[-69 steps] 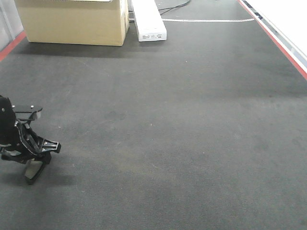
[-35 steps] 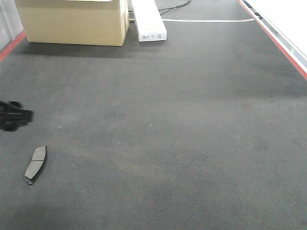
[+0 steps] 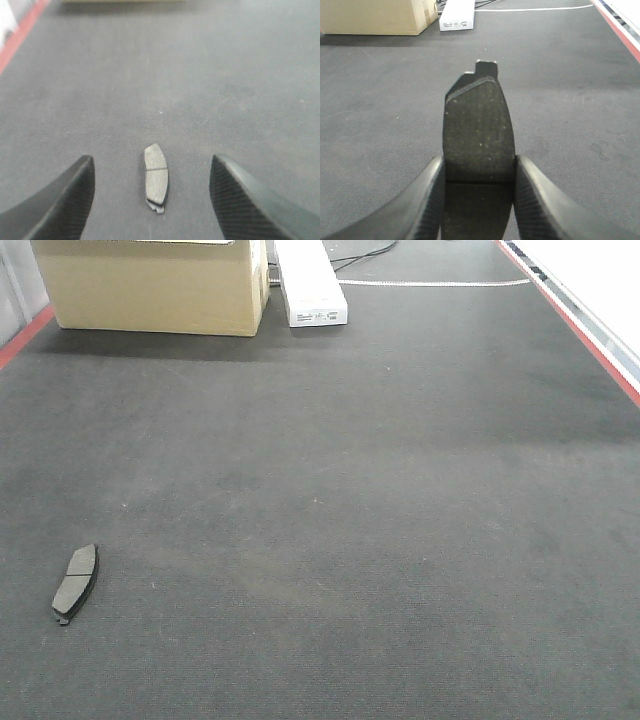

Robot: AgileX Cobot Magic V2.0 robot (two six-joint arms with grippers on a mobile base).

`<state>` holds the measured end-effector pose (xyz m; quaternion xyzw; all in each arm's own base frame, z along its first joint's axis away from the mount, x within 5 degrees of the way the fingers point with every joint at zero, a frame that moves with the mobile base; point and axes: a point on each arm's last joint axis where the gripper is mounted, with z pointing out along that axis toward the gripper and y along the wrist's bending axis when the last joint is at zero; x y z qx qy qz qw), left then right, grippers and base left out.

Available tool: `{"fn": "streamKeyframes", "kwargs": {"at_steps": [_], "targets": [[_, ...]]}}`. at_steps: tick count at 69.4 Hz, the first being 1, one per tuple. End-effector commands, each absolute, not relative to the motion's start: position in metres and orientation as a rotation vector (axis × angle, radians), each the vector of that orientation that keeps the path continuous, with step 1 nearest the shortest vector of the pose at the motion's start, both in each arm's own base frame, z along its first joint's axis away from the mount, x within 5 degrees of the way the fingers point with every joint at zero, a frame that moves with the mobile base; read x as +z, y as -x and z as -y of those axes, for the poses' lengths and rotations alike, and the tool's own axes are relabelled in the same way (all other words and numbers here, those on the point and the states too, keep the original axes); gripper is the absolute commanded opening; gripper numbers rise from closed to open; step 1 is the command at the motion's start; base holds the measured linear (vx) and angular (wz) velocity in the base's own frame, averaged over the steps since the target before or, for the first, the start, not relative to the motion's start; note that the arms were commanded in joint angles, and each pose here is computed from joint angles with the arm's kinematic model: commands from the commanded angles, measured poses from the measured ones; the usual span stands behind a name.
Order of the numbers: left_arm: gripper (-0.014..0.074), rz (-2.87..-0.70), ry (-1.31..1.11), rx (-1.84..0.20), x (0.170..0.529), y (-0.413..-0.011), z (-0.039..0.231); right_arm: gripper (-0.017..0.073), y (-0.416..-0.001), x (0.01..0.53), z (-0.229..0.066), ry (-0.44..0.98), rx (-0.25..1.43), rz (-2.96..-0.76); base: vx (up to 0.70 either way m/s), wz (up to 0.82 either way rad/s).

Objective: Move and align brake pads A on conveyor
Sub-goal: 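Withdraw the left gripper upward from the placed pad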

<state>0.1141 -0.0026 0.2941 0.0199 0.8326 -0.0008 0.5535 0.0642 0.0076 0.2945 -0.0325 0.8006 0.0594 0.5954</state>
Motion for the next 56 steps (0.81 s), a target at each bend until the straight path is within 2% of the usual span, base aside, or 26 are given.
{"fn": "streamKeyframes", "kwargs": {"at_steps": [1, 17, 40, 56], "targets": [[0.0464, -1.836, -0.043, -0.005, 0.294, -0.101, 0.003, -0.0007, -0.066, 0.313, -0.008, 0.082, 0.139, -1.74, 0.0, 0.0], [0.0464, -1.591, -0.026, -0.016, 0.299, -0.067, 0.002, -0.0007, -0.066, 0.313, -0.008, 0.082, 0.139, -1.74, 0.0, 0.0], [0.0464, -1.724, -0.032, -0.018, 0.281, -0.062, 0.002, -0.0007, -0.066, 0.313, -0.008, 0.082, 0.139, -1.741, 0.0, 0.0], [0.0464, -1.736, -0.032, -0.018, 0.28, -0.061, 0.002, -0.0007, -0.066, 0.313, -0.008, 0.082, 0.139, -1.741, 0.0, 0.0]]}}
